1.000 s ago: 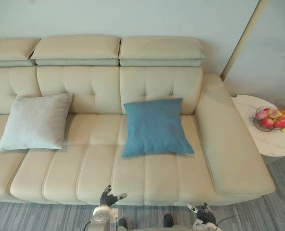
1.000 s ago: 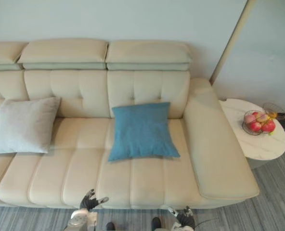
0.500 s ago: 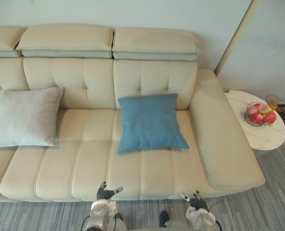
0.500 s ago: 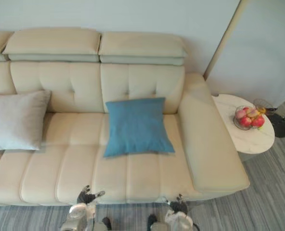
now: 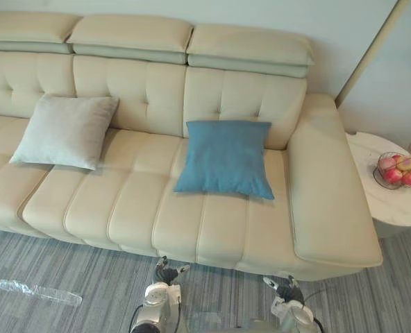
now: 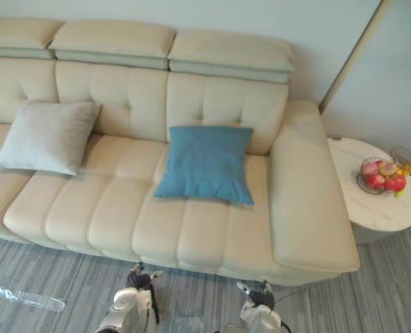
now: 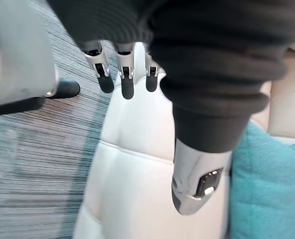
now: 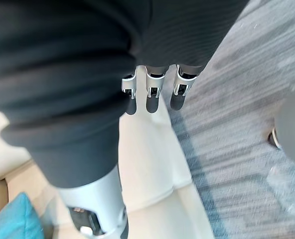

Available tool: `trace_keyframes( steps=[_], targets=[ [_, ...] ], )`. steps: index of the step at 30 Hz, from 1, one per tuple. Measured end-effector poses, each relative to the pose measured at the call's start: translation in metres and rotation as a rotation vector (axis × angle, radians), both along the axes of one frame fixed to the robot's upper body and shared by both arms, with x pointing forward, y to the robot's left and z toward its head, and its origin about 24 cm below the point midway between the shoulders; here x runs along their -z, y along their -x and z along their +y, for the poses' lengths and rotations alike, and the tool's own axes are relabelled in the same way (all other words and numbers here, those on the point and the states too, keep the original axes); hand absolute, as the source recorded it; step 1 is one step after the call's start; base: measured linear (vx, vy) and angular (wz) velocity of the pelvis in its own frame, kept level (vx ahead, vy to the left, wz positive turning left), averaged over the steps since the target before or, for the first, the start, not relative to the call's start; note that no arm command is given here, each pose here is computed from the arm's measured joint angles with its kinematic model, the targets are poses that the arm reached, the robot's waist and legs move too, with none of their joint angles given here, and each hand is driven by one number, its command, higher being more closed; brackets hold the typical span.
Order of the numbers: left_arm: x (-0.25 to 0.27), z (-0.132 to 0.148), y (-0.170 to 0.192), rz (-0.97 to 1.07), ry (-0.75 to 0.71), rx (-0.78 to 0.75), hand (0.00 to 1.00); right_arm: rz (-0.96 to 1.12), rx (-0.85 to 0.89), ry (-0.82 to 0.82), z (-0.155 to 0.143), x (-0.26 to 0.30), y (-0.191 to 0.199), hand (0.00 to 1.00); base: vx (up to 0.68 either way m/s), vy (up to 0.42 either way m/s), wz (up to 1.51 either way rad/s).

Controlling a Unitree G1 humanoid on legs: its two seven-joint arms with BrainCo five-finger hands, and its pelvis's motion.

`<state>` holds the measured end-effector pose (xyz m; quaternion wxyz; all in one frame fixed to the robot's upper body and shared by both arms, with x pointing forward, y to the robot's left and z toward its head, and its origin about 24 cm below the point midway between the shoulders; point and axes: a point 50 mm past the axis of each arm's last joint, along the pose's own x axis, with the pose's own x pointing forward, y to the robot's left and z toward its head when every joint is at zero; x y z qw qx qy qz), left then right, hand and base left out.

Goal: Pick up cushions and gather them together orderly.

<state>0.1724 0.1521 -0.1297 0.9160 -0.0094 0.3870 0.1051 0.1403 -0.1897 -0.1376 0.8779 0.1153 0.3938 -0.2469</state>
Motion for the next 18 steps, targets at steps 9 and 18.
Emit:
trace_keyframes(
  steps=[9, 18],
  targets=[
    [0.012, 0.022, 0.029, 0.100, -0.045, 0.000, 0.00, 0.105, 0.016, -0.082, 0.012, 0.016, 0.027, 0.00, -0.08, 0.210, 0.04],
    [0.022, 0.035, 0.046, 0.191, -0.093, 0.034, 0.00, 0.159, 0.103, -0.096, 0.002, 0.022, 0.040, 0.00, 0.02, 0.081, 0.01]
  ],
)
